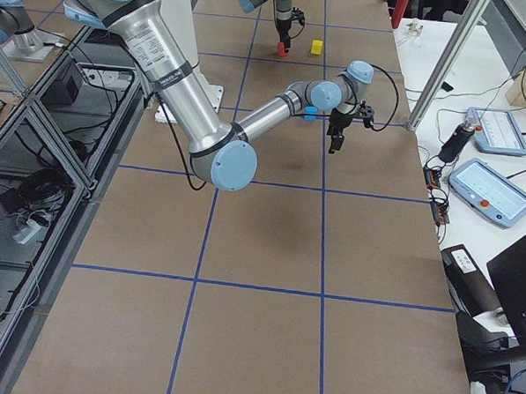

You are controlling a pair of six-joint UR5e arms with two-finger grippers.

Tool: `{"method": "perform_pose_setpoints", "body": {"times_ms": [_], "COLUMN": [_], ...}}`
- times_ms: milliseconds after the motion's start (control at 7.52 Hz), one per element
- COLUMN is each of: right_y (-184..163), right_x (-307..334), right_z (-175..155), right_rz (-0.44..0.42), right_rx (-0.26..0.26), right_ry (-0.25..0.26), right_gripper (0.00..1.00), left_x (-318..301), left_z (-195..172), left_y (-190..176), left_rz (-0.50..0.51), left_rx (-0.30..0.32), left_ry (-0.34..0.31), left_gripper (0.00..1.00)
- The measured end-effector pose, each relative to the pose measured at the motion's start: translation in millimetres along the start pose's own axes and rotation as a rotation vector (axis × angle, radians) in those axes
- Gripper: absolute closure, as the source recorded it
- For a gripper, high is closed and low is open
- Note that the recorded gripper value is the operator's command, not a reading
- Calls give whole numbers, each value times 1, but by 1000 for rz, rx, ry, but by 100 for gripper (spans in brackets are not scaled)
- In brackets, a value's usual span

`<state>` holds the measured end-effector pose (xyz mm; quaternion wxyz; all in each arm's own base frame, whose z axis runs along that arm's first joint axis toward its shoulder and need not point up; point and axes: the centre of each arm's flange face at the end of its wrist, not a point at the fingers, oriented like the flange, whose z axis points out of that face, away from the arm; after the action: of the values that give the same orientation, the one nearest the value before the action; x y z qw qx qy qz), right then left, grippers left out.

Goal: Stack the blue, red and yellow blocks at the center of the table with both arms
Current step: 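Lower the left gripper onto the red cube and close on it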

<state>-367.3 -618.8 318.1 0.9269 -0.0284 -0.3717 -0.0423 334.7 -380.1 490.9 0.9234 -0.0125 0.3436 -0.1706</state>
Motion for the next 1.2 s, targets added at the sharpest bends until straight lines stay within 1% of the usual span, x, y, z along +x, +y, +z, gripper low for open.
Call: {"method": "perform_pose_setpoints", "body": {"times_ms": [133,266,399,532,665,798,1065,1198], "right_y": [1,2,3,5,6,6,7,7], "right_x": [-2,-4,-6,-7,-9,-9,-10,-12], "right_z": [0,1,1,0,0,0,0,-1], "right_rz": [0,-2,-4,-7,-10,-11,-13,-15], "right_rx": [0,-1,-1,0,0,0,1,2], "right_ry": [-1,-2,-4,-6,-6,-6,-7,-9], "right_gripper": [1,1,1,1,1,1,1,1], "left_x": [-1,-3,-4,-6,-7,-8,-4,0], "left_z": [1,2,3,4,4,4,-7,-22], "left_y": [-1,-1,-1,-1,-1,-1,1,-3], "left_rz": [8,14,15,16,17,19,22,18], "left_rx": [0,-1,-1,-2,-2,-2,-14,-32], "left_ry": [-3,-6,-9,-12,-15,-15,3,21], "left_gripper": [0,7,30,57,92,100,100,100]}}
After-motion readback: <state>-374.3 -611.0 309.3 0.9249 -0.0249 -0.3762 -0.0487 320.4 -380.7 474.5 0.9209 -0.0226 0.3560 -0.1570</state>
